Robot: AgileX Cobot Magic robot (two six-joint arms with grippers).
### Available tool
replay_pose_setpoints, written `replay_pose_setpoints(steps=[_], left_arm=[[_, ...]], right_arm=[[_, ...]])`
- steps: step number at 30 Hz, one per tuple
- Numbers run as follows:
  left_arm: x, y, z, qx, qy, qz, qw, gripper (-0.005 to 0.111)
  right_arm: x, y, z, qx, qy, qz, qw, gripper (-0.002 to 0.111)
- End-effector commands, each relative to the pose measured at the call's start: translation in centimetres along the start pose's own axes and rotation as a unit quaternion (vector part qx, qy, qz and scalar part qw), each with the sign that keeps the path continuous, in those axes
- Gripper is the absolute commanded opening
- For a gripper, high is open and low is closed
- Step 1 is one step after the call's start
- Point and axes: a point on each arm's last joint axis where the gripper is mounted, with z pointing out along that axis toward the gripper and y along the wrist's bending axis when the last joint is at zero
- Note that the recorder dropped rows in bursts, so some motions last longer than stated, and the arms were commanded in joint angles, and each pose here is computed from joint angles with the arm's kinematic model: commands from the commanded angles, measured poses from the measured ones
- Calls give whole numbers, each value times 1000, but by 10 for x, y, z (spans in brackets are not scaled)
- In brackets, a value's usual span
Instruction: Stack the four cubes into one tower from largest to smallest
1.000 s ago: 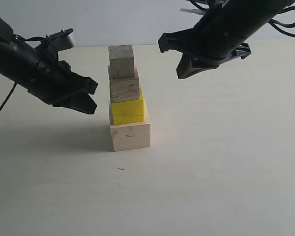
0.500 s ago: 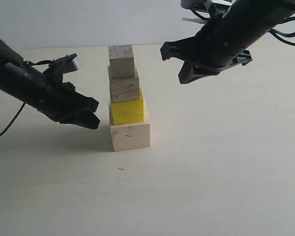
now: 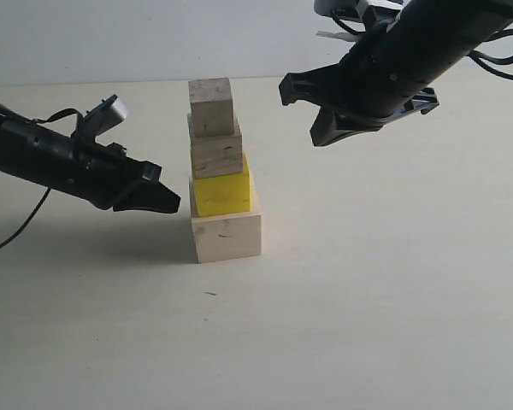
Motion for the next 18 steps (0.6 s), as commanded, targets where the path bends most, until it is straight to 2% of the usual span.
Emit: replay_pose_setpoints(steps=[1, 18], left_arm=[[-1, 1, 4, 14, -13, -3, 1000, 0], [-5, -1, 4, 33, -41, 9, 999, 0]], right_arm=[[0, 0, -2, 1, -5, -3, 1000, 0], [0, 0, -2, 0, -5, -2, 1000, 0]])
